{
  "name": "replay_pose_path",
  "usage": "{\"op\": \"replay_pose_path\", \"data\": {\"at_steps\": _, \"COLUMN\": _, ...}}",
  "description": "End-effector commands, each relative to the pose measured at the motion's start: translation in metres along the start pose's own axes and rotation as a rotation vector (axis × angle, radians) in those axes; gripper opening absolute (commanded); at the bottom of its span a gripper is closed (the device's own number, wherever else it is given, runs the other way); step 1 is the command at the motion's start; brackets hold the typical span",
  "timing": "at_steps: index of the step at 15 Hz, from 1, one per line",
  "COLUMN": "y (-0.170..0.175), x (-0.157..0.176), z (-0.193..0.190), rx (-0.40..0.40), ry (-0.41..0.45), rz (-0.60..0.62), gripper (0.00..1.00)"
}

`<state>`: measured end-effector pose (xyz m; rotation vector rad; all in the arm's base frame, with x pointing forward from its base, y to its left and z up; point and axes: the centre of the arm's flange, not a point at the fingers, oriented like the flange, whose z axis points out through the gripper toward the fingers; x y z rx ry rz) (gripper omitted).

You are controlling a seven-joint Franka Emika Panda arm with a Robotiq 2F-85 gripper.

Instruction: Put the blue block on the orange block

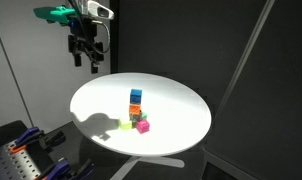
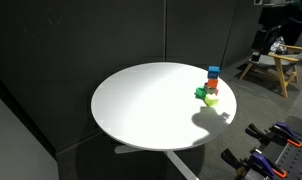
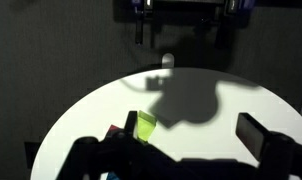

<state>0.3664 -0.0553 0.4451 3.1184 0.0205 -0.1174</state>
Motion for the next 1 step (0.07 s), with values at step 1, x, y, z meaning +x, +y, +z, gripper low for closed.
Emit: {"op": "replay_pose_path", "data": {"at_steps": 1, "y": 0.0, "x": 0.0, "z": 0.0, "rx": 0.0, "ry": 0.0, "rz": 0.0, "gripper": 1.0}}
